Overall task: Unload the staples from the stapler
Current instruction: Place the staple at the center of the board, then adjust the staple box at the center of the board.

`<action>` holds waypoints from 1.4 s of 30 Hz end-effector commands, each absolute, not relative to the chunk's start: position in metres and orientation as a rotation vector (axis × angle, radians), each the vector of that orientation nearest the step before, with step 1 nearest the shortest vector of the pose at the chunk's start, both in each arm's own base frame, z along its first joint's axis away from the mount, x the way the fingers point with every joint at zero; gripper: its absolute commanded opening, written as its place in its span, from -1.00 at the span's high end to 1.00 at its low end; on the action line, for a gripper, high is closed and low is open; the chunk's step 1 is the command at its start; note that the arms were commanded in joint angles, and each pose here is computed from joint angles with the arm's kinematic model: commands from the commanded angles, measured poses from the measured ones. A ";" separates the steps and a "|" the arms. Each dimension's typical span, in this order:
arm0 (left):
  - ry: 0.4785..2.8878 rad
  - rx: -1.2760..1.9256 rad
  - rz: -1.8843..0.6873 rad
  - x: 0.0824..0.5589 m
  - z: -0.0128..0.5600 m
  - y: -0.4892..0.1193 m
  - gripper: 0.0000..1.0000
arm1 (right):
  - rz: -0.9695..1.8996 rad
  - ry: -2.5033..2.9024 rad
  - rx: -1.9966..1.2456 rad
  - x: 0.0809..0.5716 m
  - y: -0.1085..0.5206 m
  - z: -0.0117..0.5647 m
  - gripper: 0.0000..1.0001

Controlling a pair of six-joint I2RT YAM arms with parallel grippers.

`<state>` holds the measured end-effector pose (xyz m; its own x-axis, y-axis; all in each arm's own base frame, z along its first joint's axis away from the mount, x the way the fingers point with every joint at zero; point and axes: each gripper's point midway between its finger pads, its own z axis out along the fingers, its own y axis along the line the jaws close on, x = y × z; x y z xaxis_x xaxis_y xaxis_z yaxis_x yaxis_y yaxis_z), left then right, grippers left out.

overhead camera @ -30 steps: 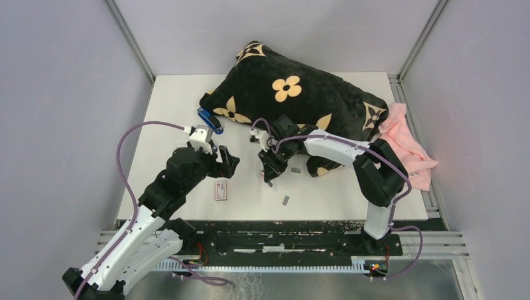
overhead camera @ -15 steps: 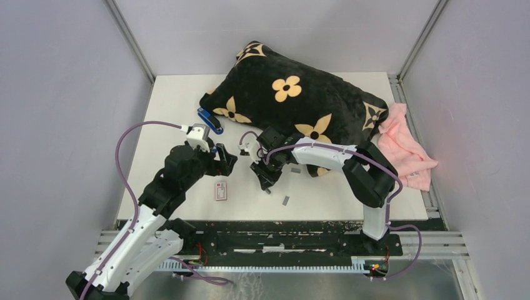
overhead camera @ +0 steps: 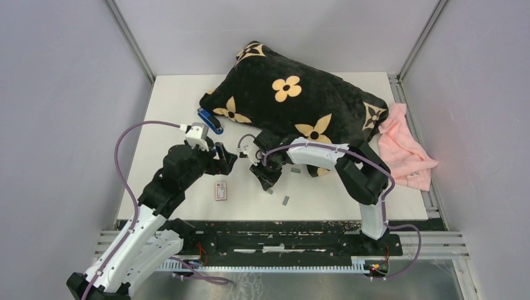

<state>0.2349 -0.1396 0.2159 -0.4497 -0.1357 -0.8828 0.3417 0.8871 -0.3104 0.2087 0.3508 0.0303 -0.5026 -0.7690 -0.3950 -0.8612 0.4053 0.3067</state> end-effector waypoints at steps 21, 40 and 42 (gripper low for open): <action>1.898 0.181 -0.610 0.236 0.230 -0.146 -0.80 | 1.162 2.199 -1.509 0.203 0.355 0.115 0.06; 1.885 -0.109 -1.206 0.217 0.173 -0.200 -0.74 | 1.156 2.190 -1.242 0.261 0.308 0.141 0.05; 1.894 -0.125 -1.214 0.217 0.165 -0.202 -0.69 | 1.126 2.205 -1.236 0.265 0.306 0.136 0.06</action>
